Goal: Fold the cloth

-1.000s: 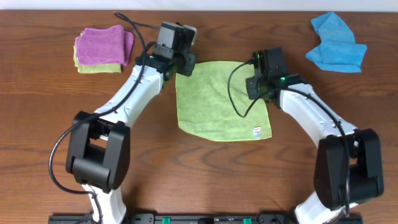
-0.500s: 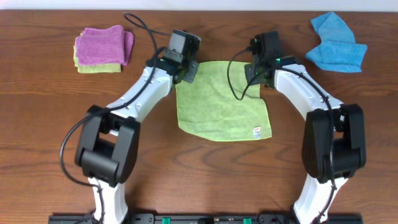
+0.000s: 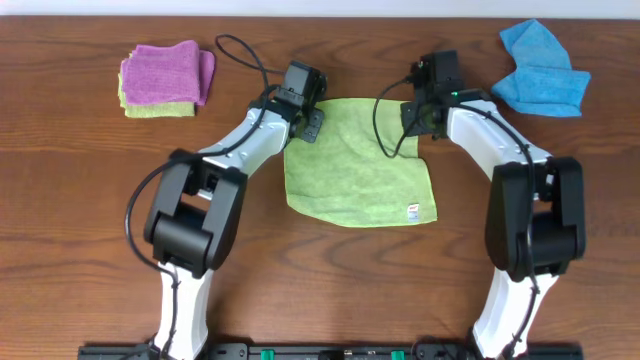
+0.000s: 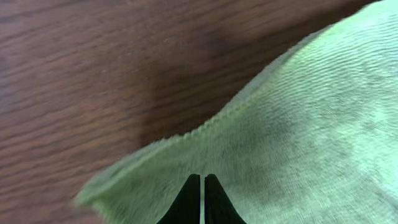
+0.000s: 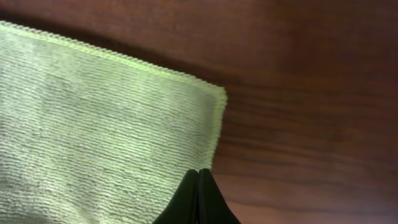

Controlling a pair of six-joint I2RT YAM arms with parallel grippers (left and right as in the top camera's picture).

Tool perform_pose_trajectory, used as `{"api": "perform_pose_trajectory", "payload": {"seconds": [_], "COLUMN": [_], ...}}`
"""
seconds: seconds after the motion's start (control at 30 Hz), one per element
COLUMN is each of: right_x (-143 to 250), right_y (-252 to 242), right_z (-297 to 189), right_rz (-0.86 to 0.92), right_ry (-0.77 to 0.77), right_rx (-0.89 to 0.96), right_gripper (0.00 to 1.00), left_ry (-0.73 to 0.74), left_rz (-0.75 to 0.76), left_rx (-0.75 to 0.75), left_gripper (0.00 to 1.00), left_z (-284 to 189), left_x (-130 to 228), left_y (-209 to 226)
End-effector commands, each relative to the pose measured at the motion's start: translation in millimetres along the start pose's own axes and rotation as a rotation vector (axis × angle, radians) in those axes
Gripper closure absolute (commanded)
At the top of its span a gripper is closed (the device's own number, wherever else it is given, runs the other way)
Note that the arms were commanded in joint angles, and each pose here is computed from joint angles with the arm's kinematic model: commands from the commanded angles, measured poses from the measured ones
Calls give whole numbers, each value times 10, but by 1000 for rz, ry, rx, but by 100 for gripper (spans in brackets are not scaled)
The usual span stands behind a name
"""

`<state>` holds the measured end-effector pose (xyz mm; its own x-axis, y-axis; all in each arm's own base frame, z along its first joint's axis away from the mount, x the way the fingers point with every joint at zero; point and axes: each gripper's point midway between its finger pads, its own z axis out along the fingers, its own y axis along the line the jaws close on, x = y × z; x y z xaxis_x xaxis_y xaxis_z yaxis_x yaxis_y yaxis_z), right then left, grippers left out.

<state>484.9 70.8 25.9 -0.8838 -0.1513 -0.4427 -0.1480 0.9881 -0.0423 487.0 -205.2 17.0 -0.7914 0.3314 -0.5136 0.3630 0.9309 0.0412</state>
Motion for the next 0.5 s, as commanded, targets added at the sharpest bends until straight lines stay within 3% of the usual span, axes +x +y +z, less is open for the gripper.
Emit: {"api": "perform_pose_trajectory", "payload": {"seconds": [0.0, 0.47], "right_x": [-64, -189], "right_y": [72, 247], "right_z": [25, 138], "right_rz": [-11, -32], "right_ry": [-14, -40], "right_rx": [-31, -87], "right_gripper": [98, 99], "left_ry": [-36, -72], "left_rz": [-13, -76], "left_rx": [-2, -53], "left_gripper": [94, 94], "left_z": [15, 18], "left_x": [-192, -323], "left_y": [-4, 310]}}
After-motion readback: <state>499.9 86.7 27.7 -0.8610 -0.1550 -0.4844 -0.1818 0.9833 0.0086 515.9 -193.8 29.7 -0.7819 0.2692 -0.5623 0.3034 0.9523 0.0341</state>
